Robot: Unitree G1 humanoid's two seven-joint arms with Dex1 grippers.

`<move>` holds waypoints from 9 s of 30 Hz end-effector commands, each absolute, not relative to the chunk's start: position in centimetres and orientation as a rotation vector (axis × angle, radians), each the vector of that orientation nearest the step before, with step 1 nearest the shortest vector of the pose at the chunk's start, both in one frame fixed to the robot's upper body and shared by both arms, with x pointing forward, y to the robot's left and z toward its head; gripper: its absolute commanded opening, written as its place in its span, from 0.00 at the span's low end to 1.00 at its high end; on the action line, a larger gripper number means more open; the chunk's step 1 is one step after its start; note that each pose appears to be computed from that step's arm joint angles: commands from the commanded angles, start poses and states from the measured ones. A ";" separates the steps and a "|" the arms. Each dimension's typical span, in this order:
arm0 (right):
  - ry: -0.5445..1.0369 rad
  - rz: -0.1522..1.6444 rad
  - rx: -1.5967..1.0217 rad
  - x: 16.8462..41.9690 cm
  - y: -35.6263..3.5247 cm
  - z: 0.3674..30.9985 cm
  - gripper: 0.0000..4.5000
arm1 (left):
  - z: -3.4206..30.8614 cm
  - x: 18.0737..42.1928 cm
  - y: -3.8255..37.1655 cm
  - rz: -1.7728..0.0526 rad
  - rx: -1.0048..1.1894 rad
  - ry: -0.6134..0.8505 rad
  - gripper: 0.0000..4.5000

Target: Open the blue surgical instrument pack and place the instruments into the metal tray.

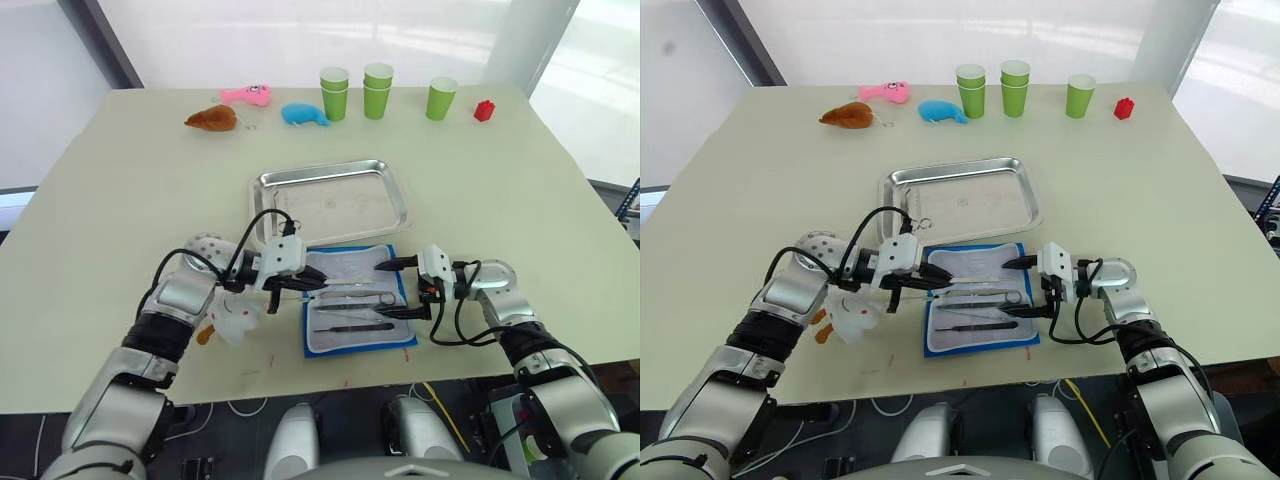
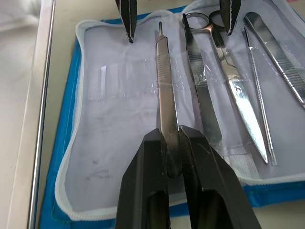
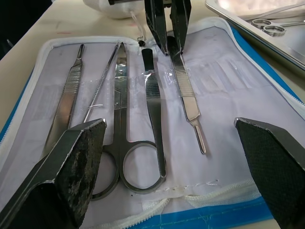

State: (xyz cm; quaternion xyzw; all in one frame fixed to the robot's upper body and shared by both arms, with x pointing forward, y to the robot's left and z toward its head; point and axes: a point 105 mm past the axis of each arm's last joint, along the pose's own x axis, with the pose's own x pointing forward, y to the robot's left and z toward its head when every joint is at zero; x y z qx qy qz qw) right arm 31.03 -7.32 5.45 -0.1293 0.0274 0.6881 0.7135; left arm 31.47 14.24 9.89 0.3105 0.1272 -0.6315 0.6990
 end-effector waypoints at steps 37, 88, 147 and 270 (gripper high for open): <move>0.264 1.573 -0.248 28.5 -7.3 0.9 1.00 | 17.0 27.8 20.1 -1.355 0.777 0.445 0.01; 0.272 1.589 -0.250 28.1 -7.0 0.5 1.00 | 14.3 38.9 12.7 0.132 -0.136 0.263 0.01; 0.264 1.582 -0.222 27.8 -6.3 0.2 1.00 | 18.5 37.0 12.2 -0.498 0.083 -0.039 0.98; 0.247 1.640 -0.302 27.9 -8.1 1.0 1.00 | 6.8 30.4 13.0 -1.592 0.632 0.280 0.01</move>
